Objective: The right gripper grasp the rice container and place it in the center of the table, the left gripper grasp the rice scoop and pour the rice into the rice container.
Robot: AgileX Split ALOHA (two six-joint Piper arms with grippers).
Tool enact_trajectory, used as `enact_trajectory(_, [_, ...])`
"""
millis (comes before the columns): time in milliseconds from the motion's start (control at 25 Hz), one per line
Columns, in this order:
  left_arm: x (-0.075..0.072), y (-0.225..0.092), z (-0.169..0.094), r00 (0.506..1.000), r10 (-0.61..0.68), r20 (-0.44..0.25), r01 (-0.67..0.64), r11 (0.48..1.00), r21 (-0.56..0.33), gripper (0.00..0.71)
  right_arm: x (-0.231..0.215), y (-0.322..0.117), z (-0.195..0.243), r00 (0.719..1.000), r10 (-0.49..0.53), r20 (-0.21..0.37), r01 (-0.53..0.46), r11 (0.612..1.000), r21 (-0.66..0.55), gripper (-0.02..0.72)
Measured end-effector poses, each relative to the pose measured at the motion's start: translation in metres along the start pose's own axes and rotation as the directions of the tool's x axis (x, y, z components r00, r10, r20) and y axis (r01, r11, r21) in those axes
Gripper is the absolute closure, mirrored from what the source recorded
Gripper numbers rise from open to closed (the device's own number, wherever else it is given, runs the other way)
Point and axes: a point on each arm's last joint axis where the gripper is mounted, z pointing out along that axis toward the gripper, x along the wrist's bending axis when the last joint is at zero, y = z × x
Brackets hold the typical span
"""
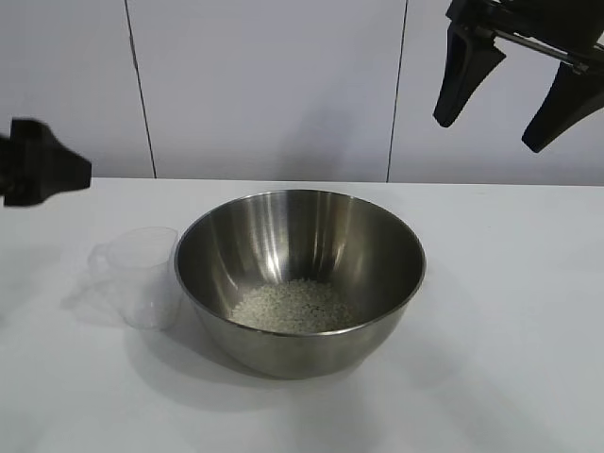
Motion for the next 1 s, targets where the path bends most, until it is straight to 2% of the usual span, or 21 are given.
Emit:
enact_trajectory(200, [-0.015, 0.073, -0.011, 0.999, 0.003, 0.05, -0.011, 0.987, 0.162, 0.053, 0.0, 0.0, 0.0, 1.0, 0.002, -0.005, -0.002, 1.0, -0.001, 0.061])
enact_trajectory(400, [-0.025, 0.115, -0.001, 0.997, -0.013, 0.08, -0.019, 0.92, 0.392, 0.03, 0.003, 0.0, 0.0, 0.999, 0.012, -0.03, -0.012, 1.0, -0.002, 0.061])
enact_trajectory(560, [-0.031, 0.14, 0.016, 0.994, -0.058, 0.087, 0.012, 0.89, 0.456, 0.022, 0.004, 0.001, 0.0, 0.999, 0.019, -0.047, -0.019, 1.0, -0.004, 0.061])
enact_trajectory(680, [-0.034, 0.141, 0.037, 0.991, -0.096, 0.093, 0.037, 0.865, 0.501, 0.021, 0.005, 0.001, 0.0, 0.998, 0.021, -0.051, -0.021, 1.0, -0.006, 0.061])
enact_trajectory(840, [-0.036, 0.125, 0.067, 0.985, -0.145, 0.095, 0.063, 0.811, 0.582, 0.021, 0.005, 0.001, 0.0, 0.998, 0.021, -0.052, -0.021, 1.0, -0.008, 0.061])
enact_trajectory(1000, [-0.036, 0.125, 0.068, 0.984, -0.149, 0.095, 0.069, 0.817, 0.572, 0.021, 0.005, 0.001, 0.0, 0.998, 0.021, -0.052, -0.021, 1.0, -0.008, 0.061])
